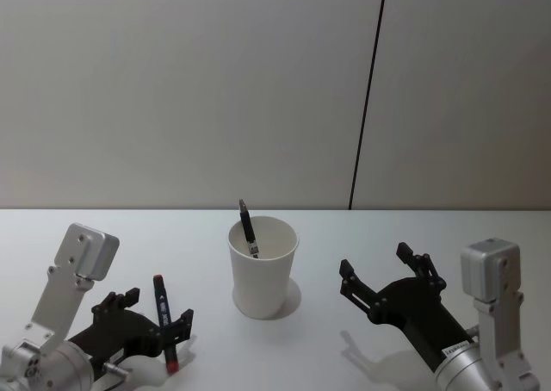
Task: Place the pen into the pen holder.
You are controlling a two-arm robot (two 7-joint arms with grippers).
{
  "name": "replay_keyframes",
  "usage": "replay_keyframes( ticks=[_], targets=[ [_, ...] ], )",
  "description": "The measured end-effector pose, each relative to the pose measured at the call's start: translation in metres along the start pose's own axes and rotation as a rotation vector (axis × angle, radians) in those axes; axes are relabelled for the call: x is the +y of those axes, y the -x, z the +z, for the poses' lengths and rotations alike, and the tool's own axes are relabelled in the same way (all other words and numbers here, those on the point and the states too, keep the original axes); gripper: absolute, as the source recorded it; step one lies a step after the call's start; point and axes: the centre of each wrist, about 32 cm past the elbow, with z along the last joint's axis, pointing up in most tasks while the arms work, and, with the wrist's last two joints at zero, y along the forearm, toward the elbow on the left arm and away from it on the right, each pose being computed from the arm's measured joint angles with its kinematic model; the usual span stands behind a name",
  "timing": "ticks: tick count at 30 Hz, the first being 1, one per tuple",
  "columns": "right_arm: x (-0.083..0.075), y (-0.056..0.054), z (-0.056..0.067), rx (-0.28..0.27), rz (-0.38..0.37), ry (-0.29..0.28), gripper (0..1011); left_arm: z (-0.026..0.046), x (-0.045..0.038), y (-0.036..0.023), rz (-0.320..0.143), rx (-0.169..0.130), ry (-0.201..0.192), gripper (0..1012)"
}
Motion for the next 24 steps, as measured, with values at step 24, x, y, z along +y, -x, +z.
replay_keyframes(
  ticks=[24],
  targets=[
    [0.000,0.000,0.000,0.000,0.000,0.000,1001,0.0014,-0.0210,0.0002,0.012,-0.008,-0.068,1002]
  ],
)
